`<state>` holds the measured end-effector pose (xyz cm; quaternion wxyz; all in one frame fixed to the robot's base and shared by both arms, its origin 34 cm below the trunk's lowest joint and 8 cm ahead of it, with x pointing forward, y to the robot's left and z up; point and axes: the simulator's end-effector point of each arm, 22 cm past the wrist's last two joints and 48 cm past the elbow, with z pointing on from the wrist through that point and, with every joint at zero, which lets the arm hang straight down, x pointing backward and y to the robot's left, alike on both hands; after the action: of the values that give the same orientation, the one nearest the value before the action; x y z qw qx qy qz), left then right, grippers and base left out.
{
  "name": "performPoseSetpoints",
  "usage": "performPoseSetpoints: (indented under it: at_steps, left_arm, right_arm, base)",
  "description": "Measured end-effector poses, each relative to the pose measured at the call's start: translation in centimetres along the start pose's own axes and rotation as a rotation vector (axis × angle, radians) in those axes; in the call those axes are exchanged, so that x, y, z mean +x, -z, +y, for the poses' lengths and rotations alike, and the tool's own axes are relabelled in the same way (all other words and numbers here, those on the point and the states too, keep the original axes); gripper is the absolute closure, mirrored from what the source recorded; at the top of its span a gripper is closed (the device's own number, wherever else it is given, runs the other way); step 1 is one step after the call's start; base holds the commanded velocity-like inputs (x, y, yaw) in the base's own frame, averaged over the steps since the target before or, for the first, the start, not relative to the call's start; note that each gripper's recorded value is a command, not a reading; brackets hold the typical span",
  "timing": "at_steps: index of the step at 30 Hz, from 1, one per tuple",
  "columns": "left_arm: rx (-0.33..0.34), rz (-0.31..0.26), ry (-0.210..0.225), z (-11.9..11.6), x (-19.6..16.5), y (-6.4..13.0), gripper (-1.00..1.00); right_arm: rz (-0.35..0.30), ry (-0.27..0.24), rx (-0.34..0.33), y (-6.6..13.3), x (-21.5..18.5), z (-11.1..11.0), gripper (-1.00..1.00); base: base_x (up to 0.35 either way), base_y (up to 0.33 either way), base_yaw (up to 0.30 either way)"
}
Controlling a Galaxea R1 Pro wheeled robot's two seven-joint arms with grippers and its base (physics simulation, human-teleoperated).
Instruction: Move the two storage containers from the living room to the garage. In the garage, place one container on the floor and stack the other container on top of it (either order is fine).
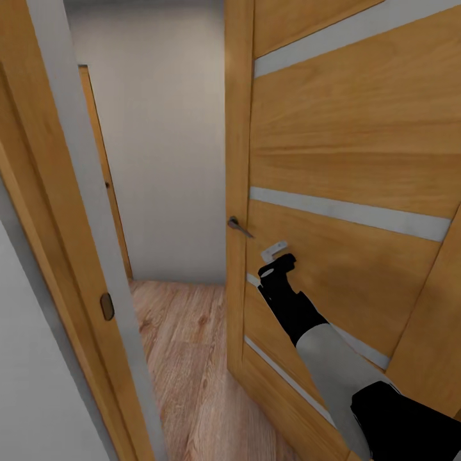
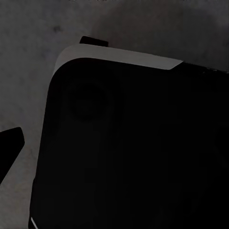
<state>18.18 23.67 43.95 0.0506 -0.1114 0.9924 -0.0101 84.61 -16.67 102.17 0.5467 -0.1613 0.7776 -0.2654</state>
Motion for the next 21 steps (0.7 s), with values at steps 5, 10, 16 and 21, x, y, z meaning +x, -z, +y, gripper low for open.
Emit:
performPoseSetpoints:
  at_steps: [5, 10, 16, 21]
  left_arm:
    - [0.000, 0.000, 0.000, -0.01, -0.02, 0.00, -1.00]
    - [-0.001, 0.001, 0.001, 0.10, 0.01, 0.00, -1.00]
    - [-0.002, 0.001, 0.001, 0.13, 0.03, 0.00, -1.00]
    - [-0.002, 0.000, 0.002, 0.12, -0.01, 0.00, -1.00]
  right_arm:
    - [-0.002, -0.010, -0.003, 0.01, -0.10, -0.08, -1.00]
    - [-0.009, -0.002, 0.005, 0.09, -0.39, -0.33, -1.00]
    - [-0.009, -0.001, 0.003, 0.12, -0.44, -0.31, -1.00]
    - [-0.013, -0.004, 0.008, 0.16, -0.61, -0.49, -1.00]
  base:
    - [0.000, 0.000, 0.000]
    - [0.000, 0.000, 0.000]
    - [0.000, 0.000, 0.000]
    - [0.000, 0.000, 0.000]
